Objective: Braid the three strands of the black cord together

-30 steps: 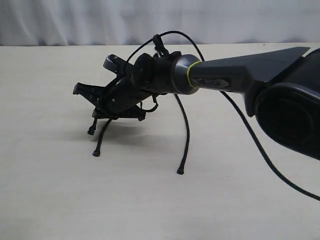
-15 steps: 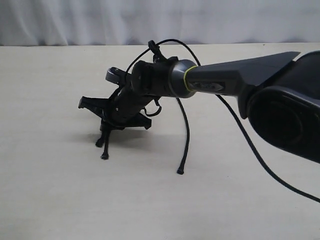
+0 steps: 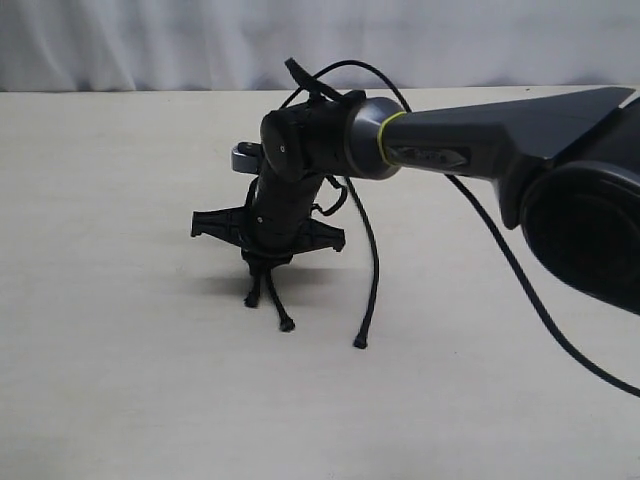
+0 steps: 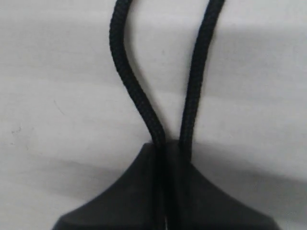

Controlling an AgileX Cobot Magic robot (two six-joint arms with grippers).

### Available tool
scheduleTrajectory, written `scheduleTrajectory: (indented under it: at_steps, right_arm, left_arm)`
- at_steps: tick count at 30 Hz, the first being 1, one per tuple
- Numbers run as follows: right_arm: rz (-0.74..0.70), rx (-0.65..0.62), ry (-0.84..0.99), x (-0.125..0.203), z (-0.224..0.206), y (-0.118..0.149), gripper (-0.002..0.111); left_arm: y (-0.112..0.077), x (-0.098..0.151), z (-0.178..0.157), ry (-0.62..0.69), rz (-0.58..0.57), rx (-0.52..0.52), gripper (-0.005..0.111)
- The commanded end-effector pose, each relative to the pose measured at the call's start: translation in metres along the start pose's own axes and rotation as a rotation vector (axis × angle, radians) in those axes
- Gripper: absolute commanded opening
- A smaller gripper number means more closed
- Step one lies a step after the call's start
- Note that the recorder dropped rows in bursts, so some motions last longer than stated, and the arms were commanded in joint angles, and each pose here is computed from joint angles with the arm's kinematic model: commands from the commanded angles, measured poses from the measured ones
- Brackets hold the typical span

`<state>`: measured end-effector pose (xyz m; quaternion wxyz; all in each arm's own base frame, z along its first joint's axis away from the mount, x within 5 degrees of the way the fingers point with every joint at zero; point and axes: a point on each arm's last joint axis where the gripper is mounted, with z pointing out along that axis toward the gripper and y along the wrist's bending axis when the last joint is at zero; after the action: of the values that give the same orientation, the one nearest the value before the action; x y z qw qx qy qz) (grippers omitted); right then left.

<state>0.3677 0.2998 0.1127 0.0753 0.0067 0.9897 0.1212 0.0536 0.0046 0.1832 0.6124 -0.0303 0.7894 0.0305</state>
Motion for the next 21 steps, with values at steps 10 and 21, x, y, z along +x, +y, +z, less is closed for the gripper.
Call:
scheduleTrajectory:
  at_steps: [10,21]
  right_arm:
    - [-0.003,0.041,0.04,0.005,0.002,-0.006,0.031]
    - [-0.04,-0.009,-0.022,-0.001,-0.038,0.003,0.05]
  left_arm:
    - [0.0,-0.001,0.0,-0.015,-0.002,-0.005,0.0]
    - [0.0,-0.001,0.0,-0.015,-0.002,-0.005,0.0]
